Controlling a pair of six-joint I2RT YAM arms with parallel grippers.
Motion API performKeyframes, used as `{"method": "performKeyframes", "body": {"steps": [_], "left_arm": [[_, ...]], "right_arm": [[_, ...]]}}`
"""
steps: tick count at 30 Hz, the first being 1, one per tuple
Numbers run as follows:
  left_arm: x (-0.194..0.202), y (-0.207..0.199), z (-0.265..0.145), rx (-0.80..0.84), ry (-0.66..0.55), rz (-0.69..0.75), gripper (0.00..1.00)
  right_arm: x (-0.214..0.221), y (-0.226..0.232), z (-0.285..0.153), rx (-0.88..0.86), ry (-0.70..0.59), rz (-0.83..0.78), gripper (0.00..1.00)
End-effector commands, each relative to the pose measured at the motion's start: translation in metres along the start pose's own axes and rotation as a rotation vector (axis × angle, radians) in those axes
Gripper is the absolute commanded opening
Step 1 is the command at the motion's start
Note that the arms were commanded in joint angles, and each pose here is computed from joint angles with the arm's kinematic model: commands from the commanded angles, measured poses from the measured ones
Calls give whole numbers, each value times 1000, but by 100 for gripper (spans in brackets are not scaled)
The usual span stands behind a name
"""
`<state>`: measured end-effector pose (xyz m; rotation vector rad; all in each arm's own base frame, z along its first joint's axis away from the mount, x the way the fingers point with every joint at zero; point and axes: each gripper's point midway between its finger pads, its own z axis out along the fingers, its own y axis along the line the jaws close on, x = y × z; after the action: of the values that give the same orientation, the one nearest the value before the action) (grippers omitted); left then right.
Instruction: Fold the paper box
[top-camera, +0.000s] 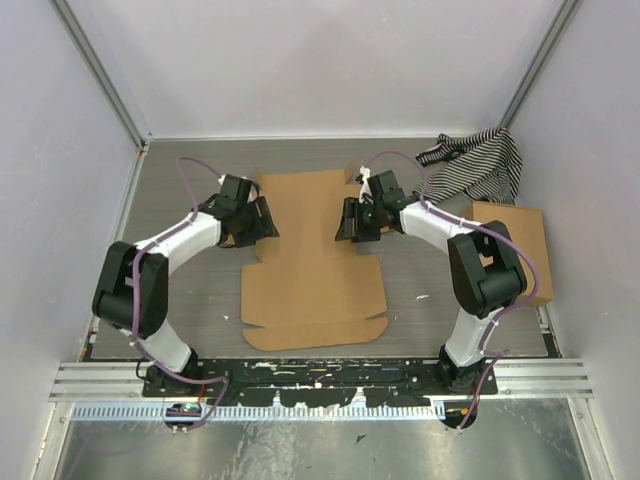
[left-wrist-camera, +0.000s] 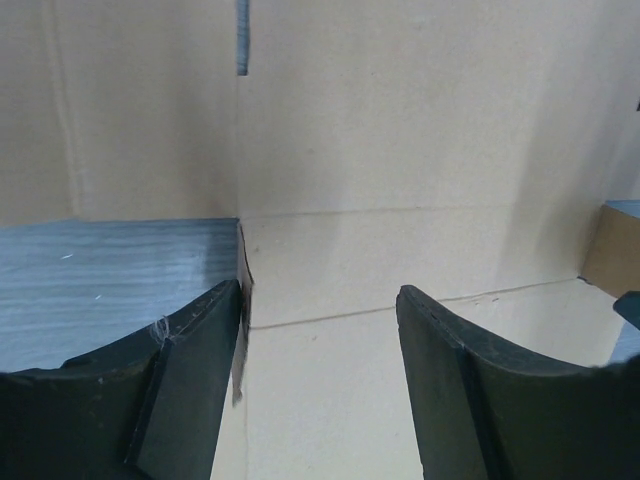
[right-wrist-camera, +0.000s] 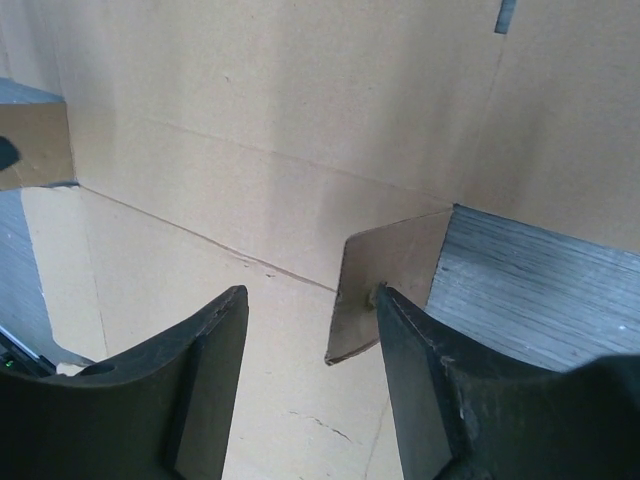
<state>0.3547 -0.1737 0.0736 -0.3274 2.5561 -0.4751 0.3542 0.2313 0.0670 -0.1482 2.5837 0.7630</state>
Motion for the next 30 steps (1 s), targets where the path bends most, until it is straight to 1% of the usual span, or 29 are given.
{"method": "performKeyframes", "body": {"steps": [1, 7, 14, 17, 20, 22, 25, 27, 30], "left_arm": [[6, -16, 23, 45, 34, -12, 70], [17, -27, 42, 53, 67, -5, 70], [30, -19, 61, 6, 117, -8, 70], [33, -18, 62, -6, 128, -6, 70], [31, -20, 55, -2, 125, -2, 70], [24, -24, 44, 0, 109, 9, 70], [1, -28, 19, -30, 45, 44, 71], [-20, -30, -1, -58, -16, 76, 72], [-57, -28, -28, -113, -104, 121, 75]], "right_arm": [[-11, 11, 5, -25, -19, -29, 59], [-4, 10, 16, -14, 7, -28, 59], [8, 2, 35, 16, 59, -9, 59], [12, 0, 39, 28, 73, -4, 59], [9, -1, 36, 42, 64, -9, 59], [1, 0, 29, 67, 42, -27, 59], [-22, 2, 8, 119, -11, -62, 59], [-45, 6, -12, 162, -74, -92, 59], [-74, -3, -41, 252, -157, -102, 60]]}}
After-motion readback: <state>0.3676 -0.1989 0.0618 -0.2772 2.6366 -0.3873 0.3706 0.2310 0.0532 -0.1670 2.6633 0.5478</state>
